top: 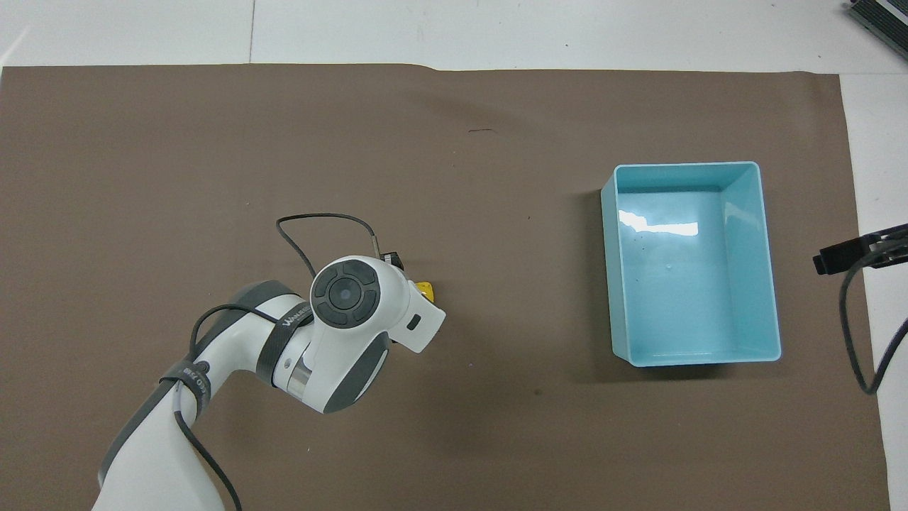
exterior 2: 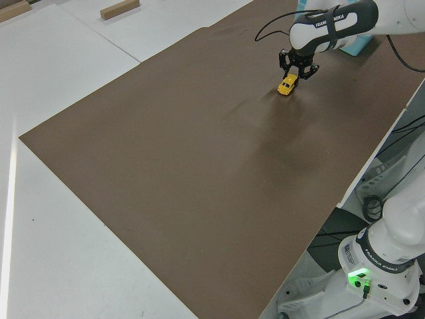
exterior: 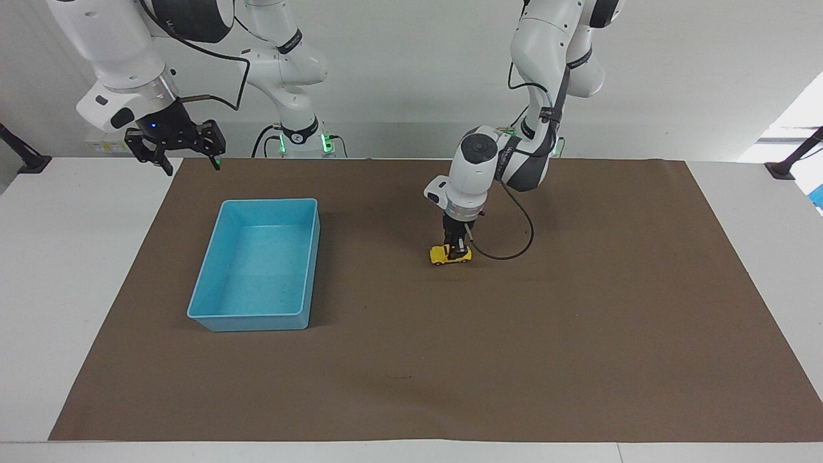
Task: Wind up and store yellow beetle car
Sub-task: 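Press the car down and drag it back toward the robot with the left gripper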
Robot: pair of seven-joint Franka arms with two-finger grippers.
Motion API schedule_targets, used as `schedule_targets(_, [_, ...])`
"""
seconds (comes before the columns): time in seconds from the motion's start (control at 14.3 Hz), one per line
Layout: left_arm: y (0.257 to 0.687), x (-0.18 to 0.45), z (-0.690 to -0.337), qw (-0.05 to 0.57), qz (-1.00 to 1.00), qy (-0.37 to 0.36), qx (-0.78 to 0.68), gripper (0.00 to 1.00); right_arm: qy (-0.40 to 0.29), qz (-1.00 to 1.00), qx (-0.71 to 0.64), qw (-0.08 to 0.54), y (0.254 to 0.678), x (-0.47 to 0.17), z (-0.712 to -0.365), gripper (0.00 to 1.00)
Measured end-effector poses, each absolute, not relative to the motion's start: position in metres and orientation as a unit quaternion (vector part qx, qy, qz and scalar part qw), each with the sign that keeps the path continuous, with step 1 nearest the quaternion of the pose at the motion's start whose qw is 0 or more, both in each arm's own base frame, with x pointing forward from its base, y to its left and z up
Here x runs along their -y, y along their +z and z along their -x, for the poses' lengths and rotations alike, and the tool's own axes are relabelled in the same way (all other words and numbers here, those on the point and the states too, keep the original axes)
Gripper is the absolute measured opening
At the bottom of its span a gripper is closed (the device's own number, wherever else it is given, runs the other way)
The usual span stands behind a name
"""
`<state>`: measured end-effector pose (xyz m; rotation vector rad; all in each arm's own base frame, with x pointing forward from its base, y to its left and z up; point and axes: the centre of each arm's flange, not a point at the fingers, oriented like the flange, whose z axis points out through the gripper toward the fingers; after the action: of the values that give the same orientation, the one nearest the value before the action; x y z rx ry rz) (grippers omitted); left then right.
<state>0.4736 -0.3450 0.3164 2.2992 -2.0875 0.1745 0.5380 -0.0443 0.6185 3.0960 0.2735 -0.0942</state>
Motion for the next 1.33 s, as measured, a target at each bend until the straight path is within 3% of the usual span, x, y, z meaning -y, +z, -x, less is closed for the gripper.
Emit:
schedule_targets(0.91, [0.316, 0.249, -0.502, 0.008, -0.692, 0.043, 0.721, 0.42, -0.031, -0.996, -0.088, 0.016, 0.618, 0.044, -0.538, 0.88])
schedule_targets(1.33, [0.317, 0.23, -0.509, 0.009, -0.694, 0.038, 0.719, 0.42, -0.033, -0.995, -0.088, 0.016, 0.618, 0.044, -0.538, 0.96])
